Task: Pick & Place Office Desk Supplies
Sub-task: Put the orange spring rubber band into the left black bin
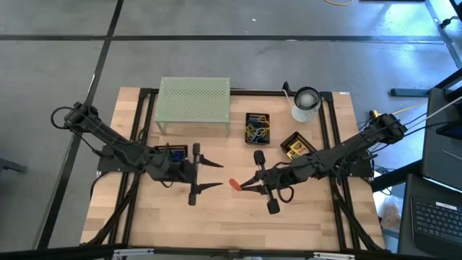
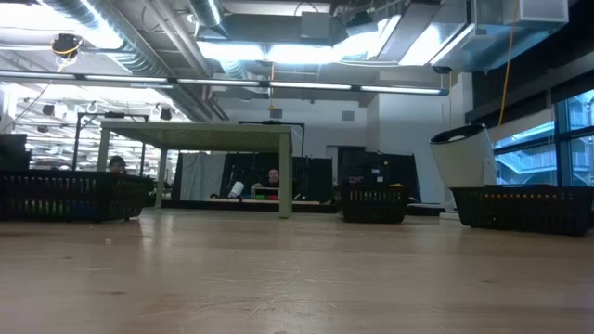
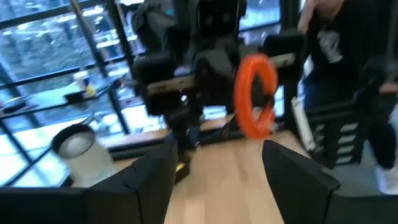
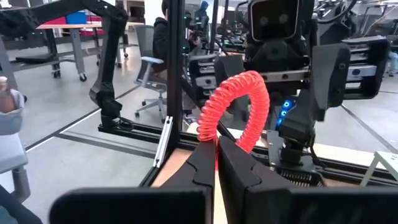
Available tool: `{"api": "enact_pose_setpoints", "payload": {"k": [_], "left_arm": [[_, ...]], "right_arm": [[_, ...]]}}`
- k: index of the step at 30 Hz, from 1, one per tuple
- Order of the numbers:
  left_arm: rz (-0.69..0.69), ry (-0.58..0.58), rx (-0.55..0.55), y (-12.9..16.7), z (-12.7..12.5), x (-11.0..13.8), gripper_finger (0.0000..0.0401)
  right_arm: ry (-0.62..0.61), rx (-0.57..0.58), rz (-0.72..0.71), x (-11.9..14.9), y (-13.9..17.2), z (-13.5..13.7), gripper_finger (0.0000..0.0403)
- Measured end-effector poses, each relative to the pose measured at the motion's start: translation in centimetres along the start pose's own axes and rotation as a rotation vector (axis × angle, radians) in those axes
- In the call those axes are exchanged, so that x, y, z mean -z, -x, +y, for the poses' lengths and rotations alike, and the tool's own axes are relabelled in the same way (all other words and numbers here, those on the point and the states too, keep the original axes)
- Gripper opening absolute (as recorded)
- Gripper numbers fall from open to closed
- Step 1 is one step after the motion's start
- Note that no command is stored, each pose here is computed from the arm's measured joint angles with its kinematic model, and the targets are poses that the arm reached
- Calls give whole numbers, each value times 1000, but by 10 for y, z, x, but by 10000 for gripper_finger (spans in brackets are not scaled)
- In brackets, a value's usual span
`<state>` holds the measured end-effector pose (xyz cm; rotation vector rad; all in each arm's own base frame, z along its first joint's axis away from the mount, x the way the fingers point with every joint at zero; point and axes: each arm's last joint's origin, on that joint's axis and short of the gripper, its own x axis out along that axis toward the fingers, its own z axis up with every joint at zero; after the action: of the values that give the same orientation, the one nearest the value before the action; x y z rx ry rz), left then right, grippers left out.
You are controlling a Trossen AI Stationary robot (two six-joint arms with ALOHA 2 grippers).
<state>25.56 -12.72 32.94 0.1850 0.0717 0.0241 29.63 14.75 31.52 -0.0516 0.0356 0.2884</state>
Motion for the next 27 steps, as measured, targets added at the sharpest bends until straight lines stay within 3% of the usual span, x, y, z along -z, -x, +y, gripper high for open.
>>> {"api": "enact_pose_setpoints", "payload": {"k": [8,15,20,27], "left_arm": [[-107,46,103,-26,0,5,228],[-123,66,107,-34,1,9,213],[-149,89,117,-33,-1,6,167],[-156,96,116,-32,-2,5,67]], "right_arm": [[0,7,0,0,0,-1,8],[1,6,4,0,0,-1,8],[5,5,31,3,0,-1,8],[8,5,45,6,-2,-1,8]]}}
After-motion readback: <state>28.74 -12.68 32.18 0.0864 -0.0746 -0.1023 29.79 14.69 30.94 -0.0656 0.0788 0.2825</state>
